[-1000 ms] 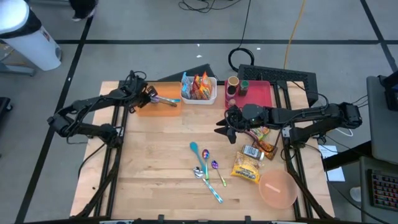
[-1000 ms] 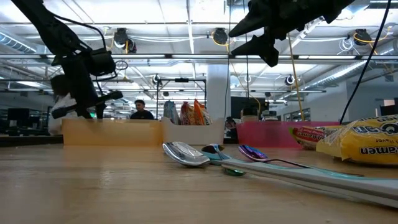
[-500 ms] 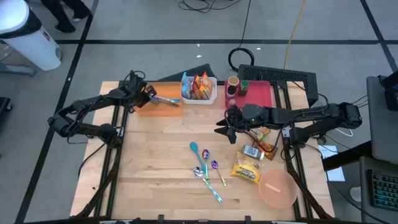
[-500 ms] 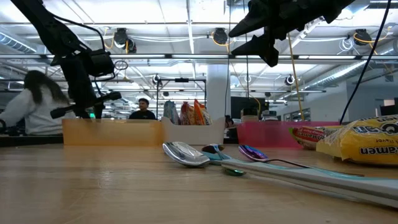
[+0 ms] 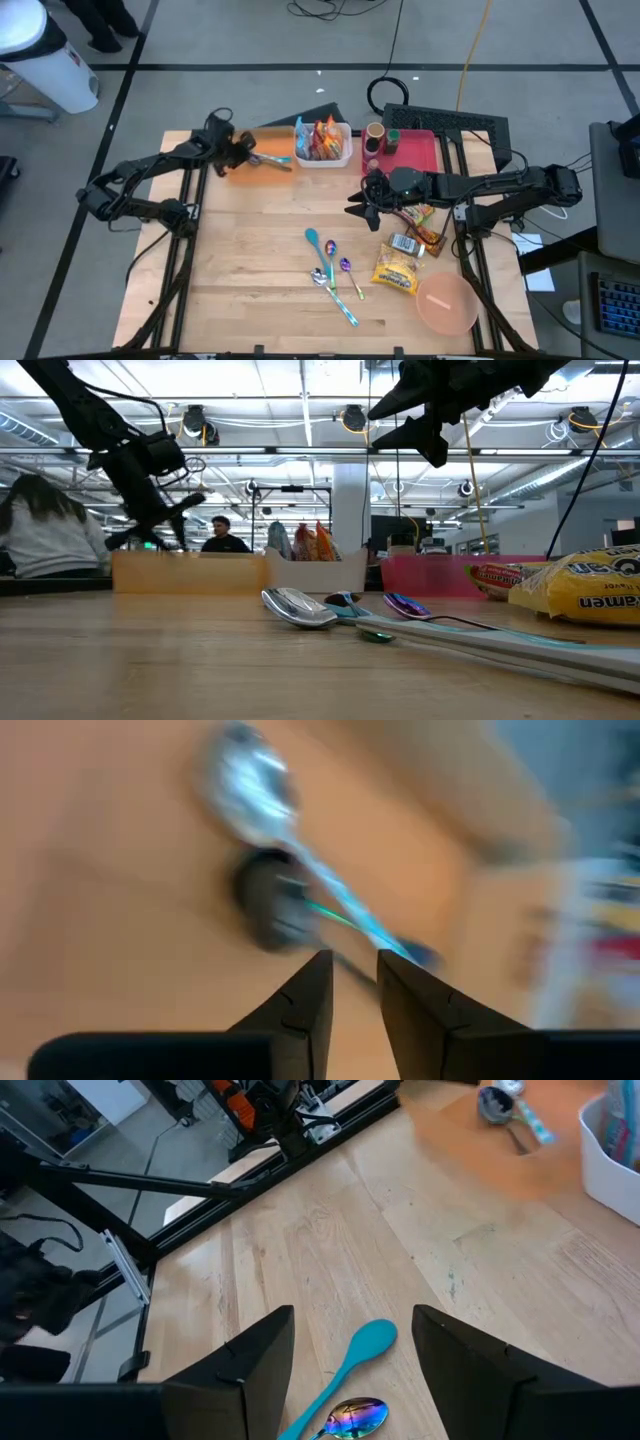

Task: Pick & Place Food Item
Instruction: Put the green noodle pack into the white bin

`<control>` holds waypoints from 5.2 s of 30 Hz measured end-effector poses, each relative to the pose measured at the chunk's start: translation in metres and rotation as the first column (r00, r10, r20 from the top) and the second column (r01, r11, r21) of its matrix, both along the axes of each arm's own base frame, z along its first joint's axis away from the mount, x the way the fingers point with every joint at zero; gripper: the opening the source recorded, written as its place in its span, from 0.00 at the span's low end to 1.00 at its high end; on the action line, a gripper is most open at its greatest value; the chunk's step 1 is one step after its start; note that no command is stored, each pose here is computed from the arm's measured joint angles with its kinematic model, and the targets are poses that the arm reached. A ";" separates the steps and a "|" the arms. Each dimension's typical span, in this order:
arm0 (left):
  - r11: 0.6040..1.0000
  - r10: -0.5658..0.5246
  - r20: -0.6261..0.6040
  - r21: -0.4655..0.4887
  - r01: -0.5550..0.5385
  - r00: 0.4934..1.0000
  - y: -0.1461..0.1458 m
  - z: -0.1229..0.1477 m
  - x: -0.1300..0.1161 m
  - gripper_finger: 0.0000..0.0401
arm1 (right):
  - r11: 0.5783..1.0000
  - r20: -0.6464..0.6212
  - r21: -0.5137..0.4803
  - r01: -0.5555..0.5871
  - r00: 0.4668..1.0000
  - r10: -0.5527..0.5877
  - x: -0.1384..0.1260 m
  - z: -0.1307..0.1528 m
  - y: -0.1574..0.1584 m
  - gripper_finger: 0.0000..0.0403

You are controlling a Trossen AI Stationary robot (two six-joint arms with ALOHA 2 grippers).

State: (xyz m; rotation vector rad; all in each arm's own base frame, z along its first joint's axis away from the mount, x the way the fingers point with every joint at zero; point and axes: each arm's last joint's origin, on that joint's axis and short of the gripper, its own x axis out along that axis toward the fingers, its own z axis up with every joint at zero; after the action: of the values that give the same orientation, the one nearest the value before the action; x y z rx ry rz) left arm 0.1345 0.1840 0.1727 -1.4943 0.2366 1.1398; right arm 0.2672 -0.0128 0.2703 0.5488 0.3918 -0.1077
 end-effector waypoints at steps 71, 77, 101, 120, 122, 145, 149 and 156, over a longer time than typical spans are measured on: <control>0.507 -0.862 0.337 0.587 0.631 0.379 -0.255 0.042 0.195 0.22 | 0.900 0.129 0.146 -0.411 0.910 0.394 0.000 0.010 0.013 0.49; 0.497 -0.866 0.306 0.616 0.611 0.396 -0.246 0.037 0.200 0.22 | 0.899 0.183 0.035 -0.436 0.887 0.424 -0.009 0.024 0.014 0.49; -0.101 -0.796 -0.491 0.684 0.723 0.353 -0.202 0.164 0.246 0.22 | 0.705 -0.413 -0.553 -0.443 0.881 0.229 -0.114 0.038 0.037 0.49; 0.094 -0.903 -0.257 0.664 0.742 0.345 -0.165 0.160 0.245 0.22 | 0.659 -0.795 -0.335 -0.674 0.577 0.186 -0.131 -0.047 0.047 0.49; 0.099 -0.904 -0.254 0.658 0.747 0.343 -0.165 0.159 0.245 0.22 | 0.657 -0.787 -0.349 -0.668 0.590 0.182 -0.127 -0.047 0.048 0.49; -0.012 -0.981 -0.155 0.646 0.763 0.115 -0.175 0.120 0.276 0.13 | 0.642 -0.827 -0.354 -0.680 0.548 0.125 -0.115 -0.059 0.051 0.49; 0.000 -0.979 -0.155 0.647 0.763 0.131 -0.171 0.121 0.275 0.03 | 0.642 -0.827 -0.354 -0.680 0.548 0.124 -0.115 -0.059 0.051 0.49; 0.069 -0.982 -0.097 0.621 0.781 0.164 -0.159 0.120 0.274 0.16 | 0.641 -0.828 -0.352 -0.682 0.546 0.127 -0.115 -0.059 0.051 0.49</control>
State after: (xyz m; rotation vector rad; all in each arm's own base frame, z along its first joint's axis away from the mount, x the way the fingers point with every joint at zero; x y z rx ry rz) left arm 0.4085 0.0245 0.2930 -0.6453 0.4693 -0.2108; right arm 0.1525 0.0384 0.2111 -0.3745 1.2631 0.0379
